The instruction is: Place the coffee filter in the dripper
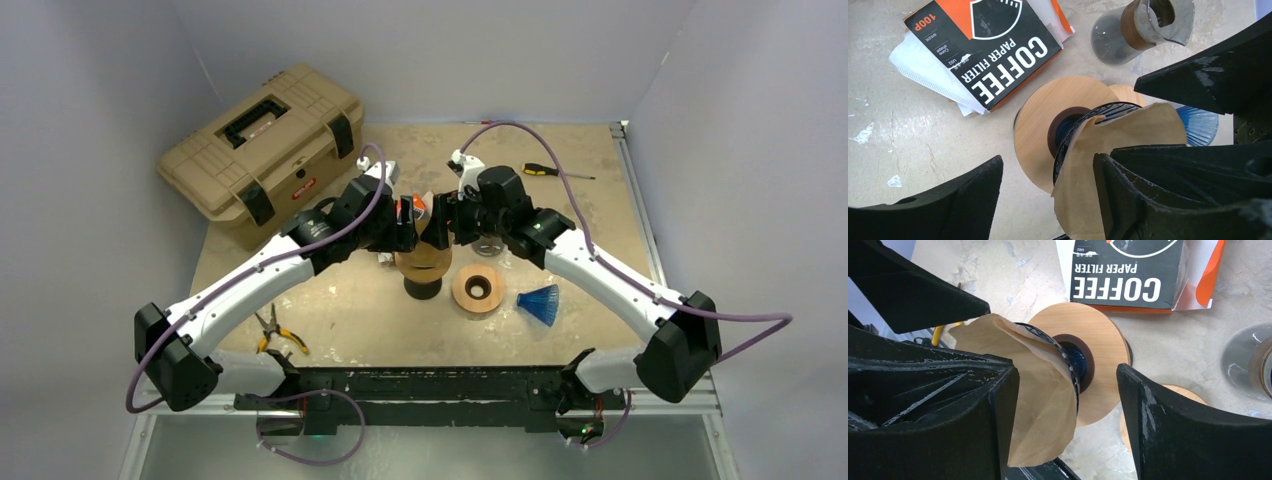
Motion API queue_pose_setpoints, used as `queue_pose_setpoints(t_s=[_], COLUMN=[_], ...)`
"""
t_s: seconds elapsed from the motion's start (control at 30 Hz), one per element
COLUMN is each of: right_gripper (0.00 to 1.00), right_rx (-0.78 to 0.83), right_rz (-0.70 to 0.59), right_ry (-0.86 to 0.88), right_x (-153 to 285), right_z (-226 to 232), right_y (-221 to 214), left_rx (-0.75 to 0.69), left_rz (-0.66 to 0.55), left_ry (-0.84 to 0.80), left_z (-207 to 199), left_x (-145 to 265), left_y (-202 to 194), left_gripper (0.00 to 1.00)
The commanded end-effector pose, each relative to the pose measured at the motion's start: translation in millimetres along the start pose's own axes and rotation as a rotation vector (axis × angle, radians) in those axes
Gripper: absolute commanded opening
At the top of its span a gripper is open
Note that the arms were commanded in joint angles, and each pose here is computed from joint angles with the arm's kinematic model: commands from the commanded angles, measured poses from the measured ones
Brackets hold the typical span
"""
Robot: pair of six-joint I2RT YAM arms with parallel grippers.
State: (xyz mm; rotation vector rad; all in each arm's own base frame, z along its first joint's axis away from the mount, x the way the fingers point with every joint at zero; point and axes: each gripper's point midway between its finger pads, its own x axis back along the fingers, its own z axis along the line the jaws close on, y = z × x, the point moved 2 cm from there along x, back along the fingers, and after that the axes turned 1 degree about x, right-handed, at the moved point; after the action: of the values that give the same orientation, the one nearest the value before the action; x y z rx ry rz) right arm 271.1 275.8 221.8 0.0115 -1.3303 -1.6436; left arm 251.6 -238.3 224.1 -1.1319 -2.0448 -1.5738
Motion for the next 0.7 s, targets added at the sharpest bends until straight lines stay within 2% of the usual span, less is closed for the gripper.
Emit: queue_pose_setpoints(t_s=[0.0,0.43,0.67], right_gripper=[0.77,0.96,0.99], right_rx=[0.01,0.005,-0.006], right_rz=[-0.055,-0.149,-0.223], right_ry=[0.039,0.057,0.034], right_x=[11.7,38.1,56.4], right_z=[11.4,21.3,19.4], right_y=[15.5,34.0,44.2], left_rx=[0.014,0.032,0.034], left_rz=[-0.063,-0.157,-0.206], left_ry=[-0.068,-0.161,-0.196], left_z=[-13.2,-22.4,-21.6], left_x=[17.5,39.4,49.5], left_y=[17.1,30.2,32.3], left_gripper=[0.68,0.86,0.97])
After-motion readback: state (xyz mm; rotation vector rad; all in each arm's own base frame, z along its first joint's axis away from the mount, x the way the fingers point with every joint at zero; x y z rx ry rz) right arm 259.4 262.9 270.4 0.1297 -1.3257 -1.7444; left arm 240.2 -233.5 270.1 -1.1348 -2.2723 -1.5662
